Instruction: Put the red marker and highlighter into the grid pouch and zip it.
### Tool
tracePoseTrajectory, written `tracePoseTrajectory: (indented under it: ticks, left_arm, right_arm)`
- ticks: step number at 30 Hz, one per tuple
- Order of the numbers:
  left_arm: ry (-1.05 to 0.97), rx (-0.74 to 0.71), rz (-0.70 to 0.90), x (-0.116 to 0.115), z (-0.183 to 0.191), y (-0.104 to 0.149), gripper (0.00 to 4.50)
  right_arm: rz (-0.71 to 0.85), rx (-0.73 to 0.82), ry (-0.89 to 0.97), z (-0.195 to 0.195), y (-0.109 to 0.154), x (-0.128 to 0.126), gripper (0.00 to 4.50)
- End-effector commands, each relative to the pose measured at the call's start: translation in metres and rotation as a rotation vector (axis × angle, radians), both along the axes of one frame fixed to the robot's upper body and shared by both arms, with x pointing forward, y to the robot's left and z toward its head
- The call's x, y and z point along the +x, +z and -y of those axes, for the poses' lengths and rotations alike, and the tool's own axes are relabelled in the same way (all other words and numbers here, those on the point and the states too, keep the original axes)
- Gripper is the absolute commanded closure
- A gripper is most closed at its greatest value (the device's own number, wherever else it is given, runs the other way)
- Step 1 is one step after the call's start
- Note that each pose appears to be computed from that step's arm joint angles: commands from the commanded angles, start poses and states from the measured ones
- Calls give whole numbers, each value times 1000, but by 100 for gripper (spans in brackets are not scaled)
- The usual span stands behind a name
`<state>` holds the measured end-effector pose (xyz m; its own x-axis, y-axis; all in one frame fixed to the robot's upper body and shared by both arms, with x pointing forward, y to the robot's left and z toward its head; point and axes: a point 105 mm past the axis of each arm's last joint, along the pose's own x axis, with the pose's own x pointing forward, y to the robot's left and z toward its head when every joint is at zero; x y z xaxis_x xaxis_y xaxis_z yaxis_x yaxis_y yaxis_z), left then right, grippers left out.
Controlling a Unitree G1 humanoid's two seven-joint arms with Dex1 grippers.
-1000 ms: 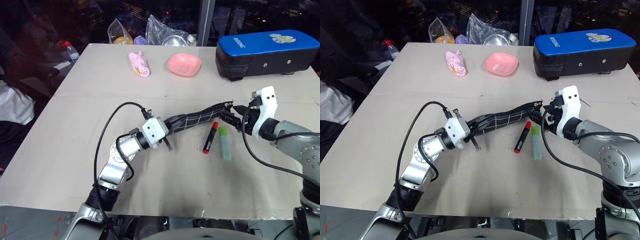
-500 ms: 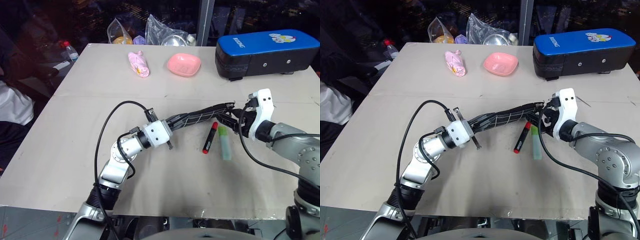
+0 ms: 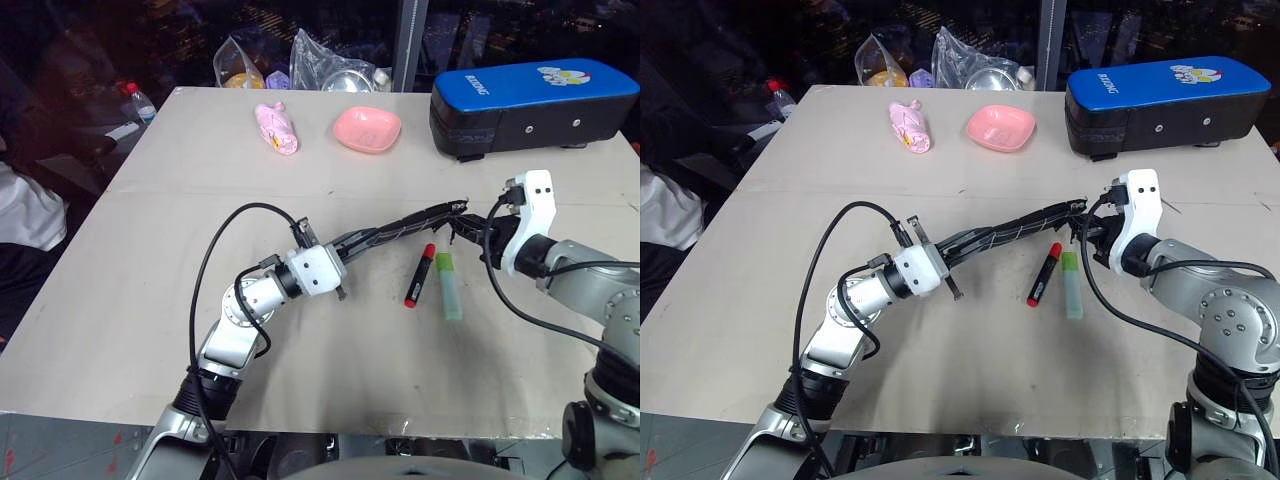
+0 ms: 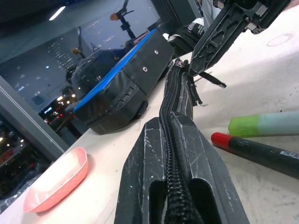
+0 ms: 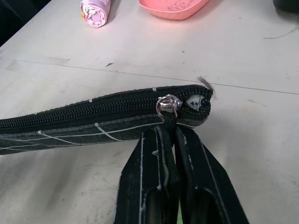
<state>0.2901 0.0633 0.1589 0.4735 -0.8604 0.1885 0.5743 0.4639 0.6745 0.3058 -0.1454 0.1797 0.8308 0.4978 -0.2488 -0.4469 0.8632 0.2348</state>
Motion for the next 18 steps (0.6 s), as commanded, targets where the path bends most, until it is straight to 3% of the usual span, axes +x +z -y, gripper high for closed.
tracePoseTrajectory:
  ticks: [1, 18]
  left_arm:
    - [-7, -9, 40, -2, 0, 6, 450]
    - [-15, -6, 48, -4, 2, 2, 450]
  right_arm:
    - [50, 9, 9, 0, 14, -1, 447]
    - [118, -217, 279, -31, 9, -18, 447]
